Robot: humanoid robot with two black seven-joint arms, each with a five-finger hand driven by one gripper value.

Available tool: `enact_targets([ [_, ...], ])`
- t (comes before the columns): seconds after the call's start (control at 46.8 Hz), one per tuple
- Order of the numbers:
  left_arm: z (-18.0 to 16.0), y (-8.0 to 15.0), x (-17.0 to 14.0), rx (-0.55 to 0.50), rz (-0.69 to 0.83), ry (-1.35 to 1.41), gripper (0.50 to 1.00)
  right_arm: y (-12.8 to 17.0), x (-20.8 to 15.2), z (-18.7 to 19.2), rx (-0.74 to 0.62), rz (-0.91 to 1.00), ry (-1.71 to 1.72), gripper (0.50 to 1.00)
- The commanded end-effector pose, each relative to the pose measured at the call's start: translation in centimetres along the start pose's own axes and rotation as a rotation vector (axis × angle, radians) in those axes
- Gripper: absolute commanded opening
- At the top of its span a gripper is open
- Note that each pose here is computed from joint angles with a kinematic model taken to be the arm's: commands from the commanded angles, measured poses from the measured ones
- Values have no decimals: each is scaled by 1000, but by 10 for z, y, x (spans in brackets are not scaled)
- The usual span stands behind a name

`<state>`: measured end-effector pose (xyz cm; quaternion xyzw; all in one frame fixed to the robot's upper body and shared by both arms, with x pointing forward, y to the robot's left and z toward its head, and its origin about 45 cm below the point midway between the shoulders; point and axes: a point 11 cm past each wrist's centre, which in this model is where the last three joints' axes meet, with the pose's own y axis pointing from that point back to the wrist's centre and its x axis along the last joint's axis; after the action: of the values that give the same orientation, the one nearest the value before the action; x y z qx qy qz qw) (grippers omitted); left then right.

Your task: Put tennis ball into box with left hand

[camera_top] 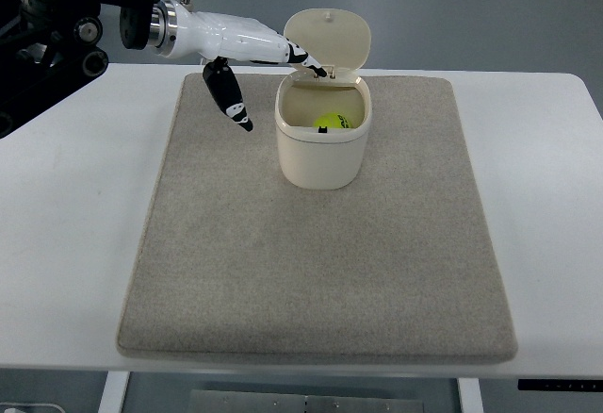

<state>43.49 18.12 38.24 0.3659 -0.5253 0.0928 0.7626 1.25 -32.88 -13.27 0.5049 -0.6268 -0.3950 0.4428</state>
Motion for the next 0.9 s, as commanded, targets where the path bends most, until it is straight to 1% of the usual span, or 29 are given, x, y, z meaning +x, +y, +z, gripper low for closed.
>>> enact_targets([
  [0.0, -10, 20, 0, -1, 12, 96, 992, 0, 0, 0, 0, 0, 0, 938],
  [0.107, -22, 42, 0, -16, 37, 233, 992, 0, 0, 0, 0, 0, 0, 938],
  [0.192, -34, 59, 0, -8, 67, 317, 992, 0, 0, 0, 0, 0, 0, 938],
  [0.385, -73, 74, -27, -4, 166, 613, 992, 0, 0, 0, 0, 0, 0, 938],
  [0.492, -94, 80, -41, -2, 233, 775, 994, 0, 0, 0, 0, 0, 0, 938],
  [0.641, -114, 87, -51, -25, 339, 962, 992, 0, 0, 0, 0, 0, 0, 938],
  [0.727, -122, 86, -57, -57, 404, 1078, 992, 0, 0, 0, 0, 1, 0, 938],
  [0.876, -141, 75, -74, -102, 531, 1296, 994, 0, 0, 0, 0, 1, 0, 938],
])
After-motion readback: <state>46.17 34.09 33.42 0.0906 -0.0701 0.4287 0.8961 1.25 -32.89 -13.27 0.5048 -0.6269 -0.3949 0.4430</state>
